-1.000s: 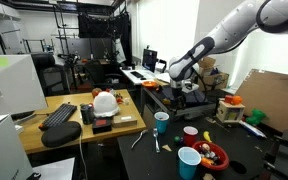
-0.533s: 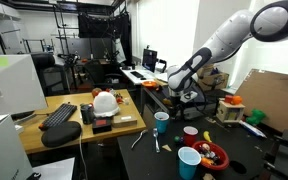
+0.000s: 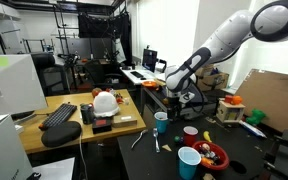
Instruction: Put the green doll in the red bowl
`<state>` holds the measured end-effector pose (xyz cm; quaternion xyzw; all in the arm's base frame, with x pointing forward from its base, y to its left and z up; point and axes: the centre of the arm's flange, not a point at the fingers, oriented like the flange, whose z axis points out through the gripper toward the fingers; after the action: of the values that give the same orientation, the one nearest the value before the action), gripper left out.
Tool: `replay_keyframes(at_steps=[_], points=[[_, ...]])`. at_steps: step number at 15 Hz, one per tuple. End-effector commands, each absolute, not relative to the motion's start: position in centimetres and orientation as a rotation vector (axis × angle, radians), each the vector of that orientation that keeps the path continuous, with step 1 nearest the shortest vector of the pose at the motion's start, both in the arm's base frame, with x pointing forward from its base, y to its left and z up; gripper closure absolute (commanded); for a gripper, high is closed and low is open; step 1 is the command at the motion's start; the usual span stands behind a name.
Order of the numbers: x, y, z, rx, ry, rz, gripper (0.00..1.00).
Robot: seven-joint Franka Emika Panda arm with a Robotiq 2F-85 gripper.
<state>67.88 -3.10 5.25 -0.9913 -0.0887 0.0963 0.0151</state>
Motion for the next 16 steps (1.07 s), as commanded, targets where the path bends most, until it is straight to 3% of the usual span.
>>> replay_keyframes(at_steps=[1,16], points=[[67.6,-3.2,5.4,-3.056,-0.372,0.281,0.00],[65.5,-2.9,0.8,-2.871,-0.411,0.378,0.00]])
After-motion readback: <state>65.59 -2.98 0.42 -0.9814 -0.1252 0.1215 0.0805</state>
